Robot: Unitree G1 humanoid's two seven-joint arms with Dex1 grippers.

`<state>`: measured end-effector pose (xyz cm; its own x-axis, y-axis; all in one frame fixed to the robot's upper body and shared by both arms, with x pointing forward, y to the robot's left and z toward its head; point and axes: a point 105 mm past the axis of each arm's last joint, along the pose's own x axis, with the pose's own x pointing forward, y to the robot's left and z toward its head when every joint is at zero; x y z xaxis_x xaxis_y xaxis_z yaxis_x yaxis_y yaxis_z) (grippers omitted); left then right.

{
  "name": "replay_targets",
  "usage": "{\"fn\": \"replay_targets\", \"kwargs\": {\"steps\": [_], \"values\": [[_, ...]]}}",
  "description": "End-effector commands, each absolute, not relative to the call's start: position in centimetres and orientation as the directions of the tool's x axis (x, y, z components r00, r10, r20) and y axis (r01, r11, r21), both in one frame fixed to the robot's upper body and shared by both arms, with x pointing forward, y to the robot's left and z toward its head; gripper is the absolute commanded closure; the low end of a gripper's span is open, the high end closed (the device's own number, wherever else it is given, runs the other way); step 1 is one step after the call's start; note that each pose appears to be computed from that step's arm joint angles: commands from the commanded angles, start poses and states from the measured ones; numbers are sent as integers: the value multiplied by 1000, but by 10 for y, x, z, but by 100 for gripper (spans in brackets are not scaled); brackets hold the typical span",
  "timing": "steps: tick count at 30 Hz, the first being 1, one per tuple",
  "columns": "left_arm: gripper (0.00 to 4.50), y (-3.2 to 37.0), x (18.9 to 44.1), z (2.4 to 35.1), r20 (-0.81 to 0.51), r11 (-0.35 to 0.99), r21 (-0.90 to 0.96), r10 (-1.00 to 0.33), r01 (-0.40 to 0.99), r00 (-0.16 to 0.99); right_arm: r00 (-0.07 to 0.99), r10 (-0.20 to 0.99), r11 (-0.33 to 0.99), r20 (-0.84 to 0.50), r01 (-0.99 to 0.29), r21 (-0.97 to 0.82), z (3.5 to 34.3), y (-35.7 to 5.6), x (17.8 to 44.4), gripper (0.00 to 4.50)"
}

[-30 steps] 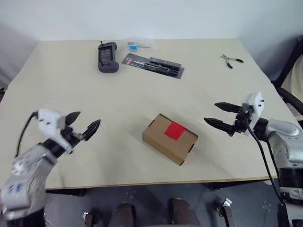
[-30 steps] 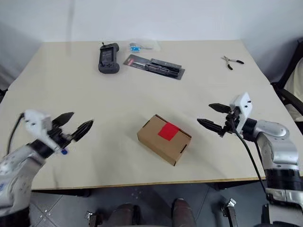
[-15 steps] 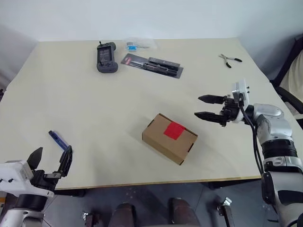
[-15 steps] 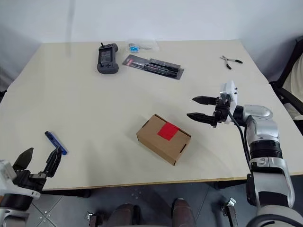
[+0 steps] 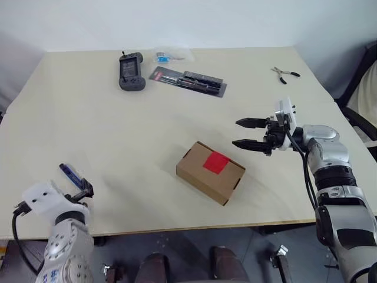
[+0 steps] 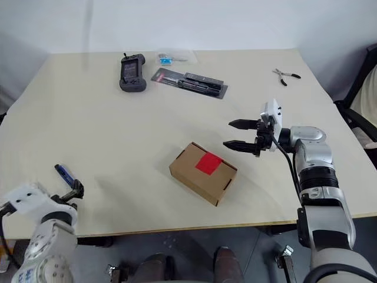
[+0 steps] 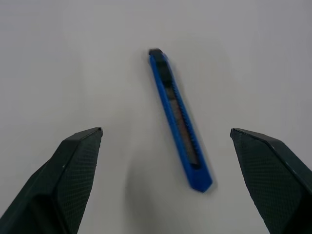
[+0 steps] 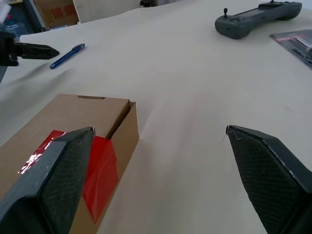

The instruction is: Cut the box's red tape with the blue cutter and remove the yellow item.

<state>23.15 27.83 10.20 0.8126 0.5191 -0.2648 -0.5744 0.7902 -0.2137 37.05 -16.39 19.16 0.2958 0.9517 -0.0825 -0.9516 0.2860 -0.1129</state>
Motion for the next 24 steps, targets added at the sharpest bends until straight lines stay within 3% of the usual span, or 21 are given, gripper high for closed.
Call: {"fn": "replay_targets", "kwargs": {"steps": [1,6,9,20,24], "values": [[4,281,237,103,-280,786,-209,522,-582,806,291,954,278,-65,-947,-157,205,-165,365,0],[4,288,238,85,-365,787,-151,518,-599,773,312,948,299,-67,-942,-154,204,-168,363,0],[65,301,232,72,-432,743,-88,572,-663,698,348,936,337,-44,-927,-168,206,-169,366,0],[406,302,225,64,-476,748,-57,562,-662,676,327,944,316,-49,-936,-158,205,-166,358,0],[408,305,225,67,-471,748,-52,566,-662,677,329,943,318,-47,-935,-160,206,-164,359,0]]}}
